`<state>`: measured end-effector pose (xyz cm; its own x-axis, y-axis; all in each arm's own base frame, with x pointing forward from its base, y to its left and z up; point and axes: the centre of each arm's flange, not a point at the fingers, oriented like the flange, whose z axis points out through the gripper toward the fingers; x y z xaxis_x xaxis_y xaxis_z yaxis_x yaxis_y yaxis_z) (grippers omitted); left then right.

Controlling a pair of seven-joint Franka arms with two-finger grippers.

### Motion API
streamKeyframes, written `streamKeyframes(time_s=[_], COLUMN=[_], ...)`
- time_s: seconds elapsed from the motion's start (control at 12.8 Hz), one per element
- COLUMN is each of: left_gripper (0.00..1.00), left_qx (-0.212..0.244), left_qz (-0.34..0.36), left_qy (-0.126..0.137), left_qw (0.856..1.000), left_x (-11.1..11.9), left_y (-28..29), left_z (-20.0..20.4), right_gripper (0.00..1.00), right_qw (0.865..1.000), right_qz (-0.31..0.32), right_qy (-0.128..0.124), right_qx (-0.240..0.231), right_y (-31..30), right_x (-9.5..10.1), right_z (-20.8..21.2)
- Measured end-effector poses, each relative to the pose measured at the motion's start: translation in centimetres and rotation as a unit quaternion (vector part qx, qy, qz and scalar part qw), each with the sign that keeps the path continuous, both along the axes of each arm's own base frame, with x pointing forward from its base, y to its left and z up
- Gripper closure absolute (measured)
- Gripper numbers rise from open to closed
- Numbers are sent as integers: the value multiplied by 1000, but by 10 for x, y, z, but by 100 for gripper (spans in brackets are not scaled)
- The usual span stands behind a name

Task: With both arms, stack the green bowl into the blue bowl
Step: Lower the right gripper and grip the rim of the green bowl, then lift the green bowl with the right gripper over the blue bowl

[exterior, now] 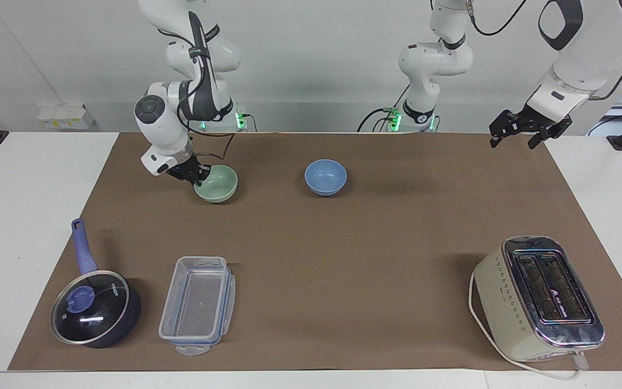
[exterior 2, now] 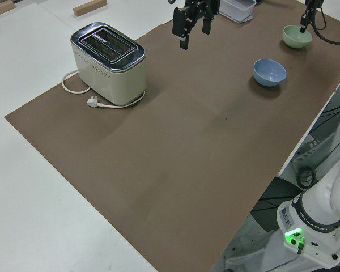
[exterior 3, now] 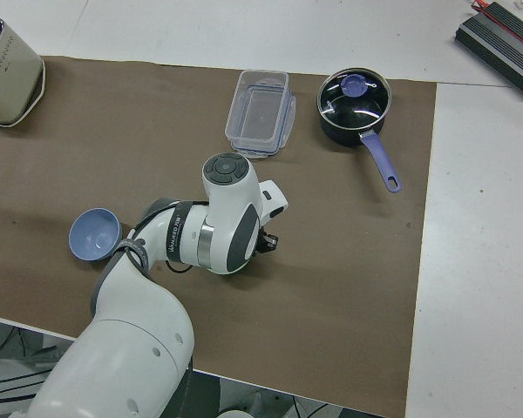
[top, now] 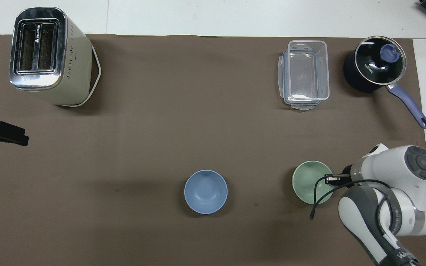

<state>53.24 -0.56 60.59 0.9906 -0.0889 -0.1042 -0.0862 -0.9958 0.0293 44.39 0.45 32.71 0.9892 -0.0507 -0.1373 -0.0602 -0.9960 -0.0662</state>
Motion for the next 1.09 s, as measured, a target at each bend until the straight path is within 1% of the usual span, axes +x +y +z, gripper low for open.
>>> streamKeyframes(time_s=[0.16,0.31,0.55,0.63,0.86,0.94,1.09], left_gripper=[0,0,0,0,0,0,0], left_qx=[0,0,0,0,0,0,0], left_qz=[0,0,0,0,0,0,0], left_qy=[0,0,0,0,0,0,0], left_qw=[1000,1000,1000,1000,1000,1000,1000], left_x=[0,0,0,0,0,0,0], left_y=[0,0,0,0,0,0,0], left_z=[0,0,0,0,0,0,0], right_gripper=[96,96,96,96,96,96,96], right_qw=[1000,1000,998,997,998,999,998], right_qz=[2,12,31,32,16,10,3], right_qy=[4,18,31,32,31,28,11], right_qx=[6,11,52,58,47,46,54], right_y=[3,14,60,78,139,164,201], right_x=[0,3,5,4,-4,-9,-17], right_z=[3,19,55,63,77,82,89])
